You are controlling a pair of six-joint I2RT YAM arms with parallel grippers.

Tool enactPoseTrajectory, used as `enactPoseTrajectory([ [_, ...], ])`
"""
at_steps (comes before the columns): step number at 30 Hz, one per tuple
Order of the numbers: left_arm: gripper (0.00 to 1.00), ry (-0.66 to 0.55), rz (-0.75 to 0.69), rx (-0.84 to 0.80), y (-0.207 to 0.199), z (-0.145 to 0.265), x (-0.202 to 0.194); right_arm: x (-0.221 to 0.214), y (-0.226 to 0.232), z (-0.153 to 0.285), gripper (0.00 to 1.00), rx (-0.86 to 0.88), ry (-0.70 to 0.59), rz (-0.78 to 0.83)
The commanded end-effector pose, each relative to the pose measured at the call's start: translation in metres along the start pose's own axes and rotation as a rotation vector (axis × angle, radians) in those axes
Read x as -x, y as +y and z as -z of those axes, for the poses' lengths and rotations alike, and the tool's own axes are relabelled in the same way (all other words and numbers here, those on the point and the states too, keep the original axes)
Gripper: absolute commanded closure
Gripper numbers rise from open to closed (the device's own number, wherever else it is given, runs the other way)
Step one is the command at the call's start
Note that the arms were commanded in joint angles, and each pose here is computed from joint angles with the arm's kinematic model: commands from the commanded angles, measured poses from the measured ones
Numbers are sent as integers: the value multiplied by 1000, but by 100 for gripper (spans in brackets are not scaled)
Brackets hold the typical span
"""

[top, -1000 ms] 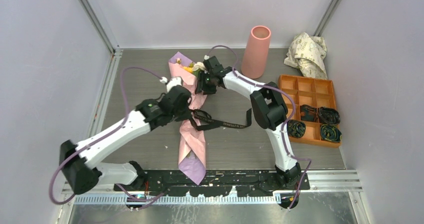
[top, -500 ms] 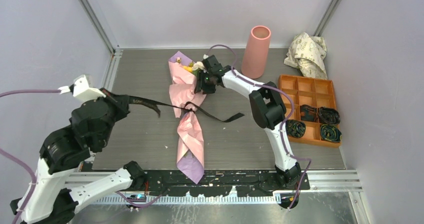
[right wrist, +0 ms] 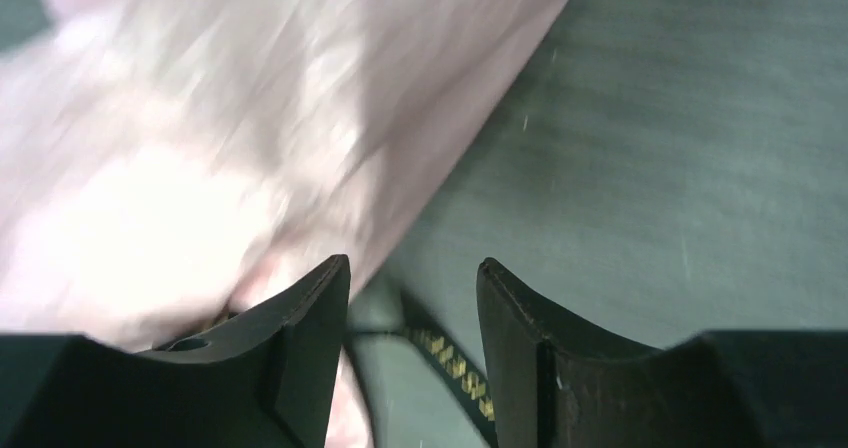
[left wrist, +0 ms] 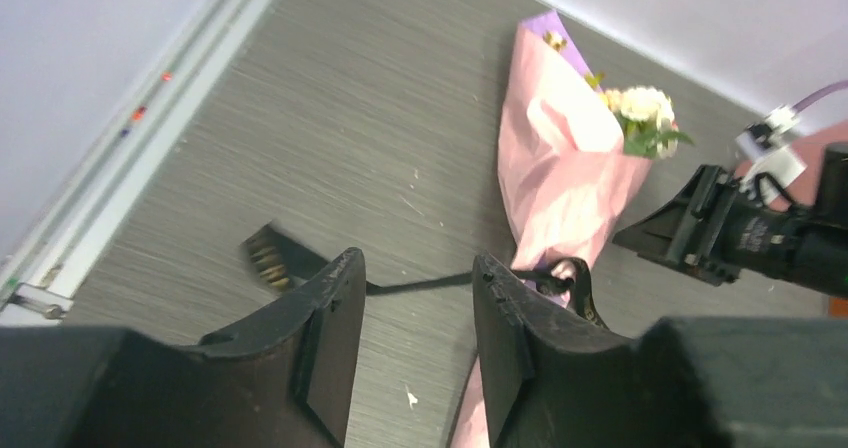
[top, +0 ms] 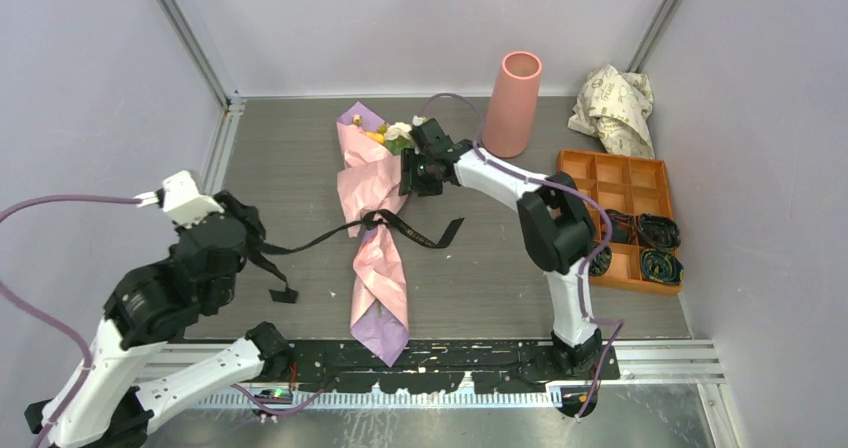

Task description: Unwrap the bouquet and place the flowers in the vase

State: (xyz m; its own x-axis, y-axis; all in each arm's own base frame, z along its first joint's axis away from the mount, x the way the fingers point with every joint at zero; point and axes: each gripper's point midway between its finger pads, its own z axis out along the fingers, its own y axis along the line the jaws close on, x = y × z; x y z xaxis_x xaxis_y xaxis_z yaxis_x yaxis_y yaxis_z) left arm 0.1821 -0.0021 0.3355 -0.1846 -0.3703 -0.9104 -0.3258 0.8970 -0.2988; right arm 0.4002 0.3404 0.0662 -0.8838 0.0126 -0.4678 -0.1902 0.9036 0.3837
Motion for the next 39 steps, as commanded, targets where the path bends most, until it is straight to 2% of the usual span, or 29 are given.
enactPoseTrajectory([
  [1, 54, 17, 18, -129, -48, -12, -10, 15, 33, 77, 44, 71, -159, 69],
  [5, 54, 97, -62, -241, -96, -23, -33, -4, 31, 98, 44, 101, -142, 66],
  [10, 61, 204, -87, -379, -151, -38, -75, -38, 45, 91, 46, 226, -46, 15],
  [15, 78, 406, -22, -511, -189, -53, -129, -50, 62, 75, 47, 331, 20, -42],
  [20, 91, 539, 0, -523, -187, -64, -184, -53, 66, 56, 48, 348, 55, -76],
  [30, 97, 669, -10, -488, -175, -75, -249, -41, 75, 27, 48, 370, 94, -161],
  [39, 100, 708, -80, -360, -144, -96, -292, -33, 72, 12, 50, 345, 95, -200],
])
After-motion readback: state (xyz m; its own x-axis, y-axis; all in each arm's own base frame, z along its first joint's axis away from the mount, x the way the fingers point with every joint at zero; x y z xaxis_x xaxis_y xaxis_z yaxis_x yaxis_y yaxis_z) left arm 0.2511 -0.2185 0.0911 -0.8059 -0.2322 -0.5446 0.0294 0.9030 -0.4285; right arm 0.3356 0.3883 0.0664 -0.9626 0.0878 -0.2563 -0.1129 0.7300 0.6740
